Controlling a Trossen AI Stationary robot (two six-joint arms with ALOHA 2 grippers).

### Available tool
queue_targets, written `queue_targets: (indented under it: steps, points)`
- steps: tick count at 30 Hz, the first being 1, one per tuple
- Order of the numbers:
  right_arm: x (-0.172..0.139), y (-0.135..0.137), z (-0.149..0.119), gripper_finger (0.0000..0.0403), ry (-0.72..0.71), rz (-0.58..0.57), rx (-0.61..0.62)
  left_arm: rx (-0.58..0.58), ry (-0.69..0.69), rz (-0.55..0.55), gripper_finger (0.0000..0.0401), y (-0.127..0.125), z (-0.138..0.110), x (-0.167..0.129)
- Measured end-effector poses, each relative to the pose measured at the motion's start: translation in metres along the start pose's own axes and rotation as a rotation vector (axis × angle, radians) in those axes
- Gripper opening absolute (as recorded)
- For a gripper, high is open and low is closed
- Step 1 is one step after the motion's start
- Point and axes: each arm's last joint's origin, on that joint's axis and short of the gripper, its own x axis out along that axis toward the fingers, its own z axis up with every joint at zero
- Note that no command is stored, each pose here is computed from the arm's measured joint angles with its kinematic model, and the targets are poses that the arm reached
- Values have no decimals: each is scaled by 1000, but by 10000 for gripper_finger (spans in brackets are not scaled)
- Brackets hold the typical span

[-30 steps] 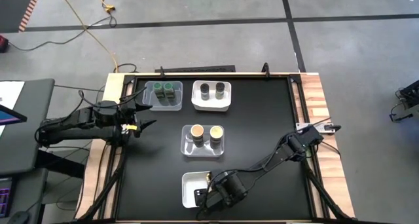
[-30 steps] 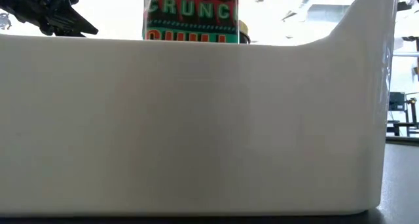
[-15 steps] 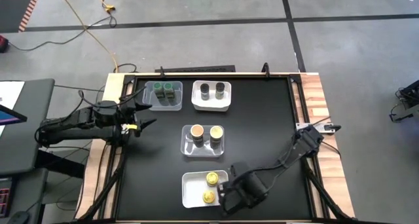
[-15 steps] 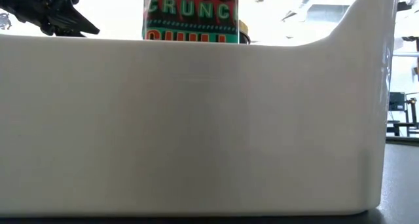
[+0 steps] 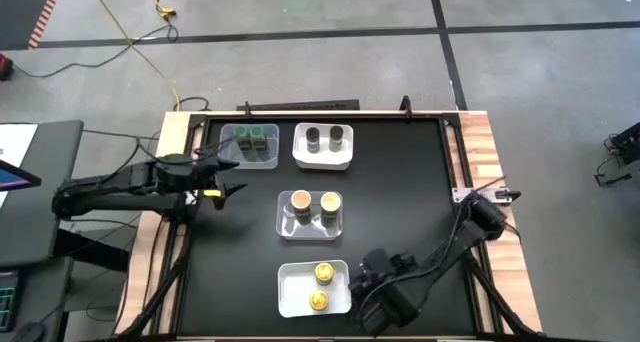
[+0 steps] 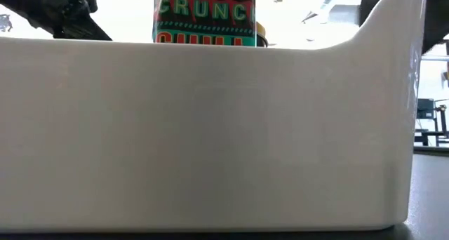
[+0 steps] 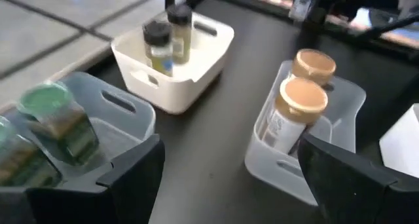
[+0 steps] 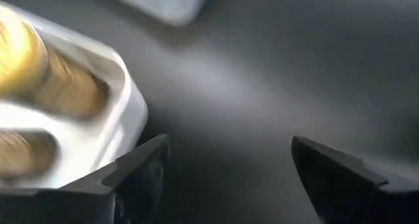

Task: Sort spices by type
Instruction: Return to Home Position

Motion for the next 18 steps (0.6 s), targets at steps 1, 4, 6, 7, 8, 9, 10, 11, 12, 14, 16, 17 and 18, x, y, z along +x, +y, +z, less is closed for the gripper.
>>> queue_targets:
  steps: [1,4,6,7,8,9,10,11,12,14,16,17,18]
  points:
    - [2,-6,0,348,-44,33,10,-3,19,1,334,-1,0,4]
    - [12,-34,6,348,-107,106,4,-21,42,0,334,-6,1,16]
    - [18,-57,12,348,-100,159,-1,-18,53,-3,334,-10,3,25]
    - [20,-69,15,348,-95,197,8,-15,55,-5,334,-12,3,29]
    - [22,-81,18,348,-92,231,18,-7,58,-7,334,-14,4,33]
    - [25,-93,20,348,-90,255,31,-1,63,-7,334,-15,4,37]
    - [28,-105,22,348,-94,274,46,2,68,-6,334,-16,4,41]
    - [32,-116,24,348,-98,294,62,3,70,-6,334,-17,5,44]
    - [34,-125,25,348,-104,315,77,4,72,-5,334,-18,5,47]
    - [39,-143,29,348,-132,358,112,8,88,2,334,-19,5,51]
    - [45,-158,32,348,-170,412,122,27,100,5,334,-20,6,54]
    - [48,-164,34,348,-187,453,131,43,104,5,334,-21,7,54]
    - [51,-169,35,348,-197,505,150,62,101,3,334,-21,9,54]
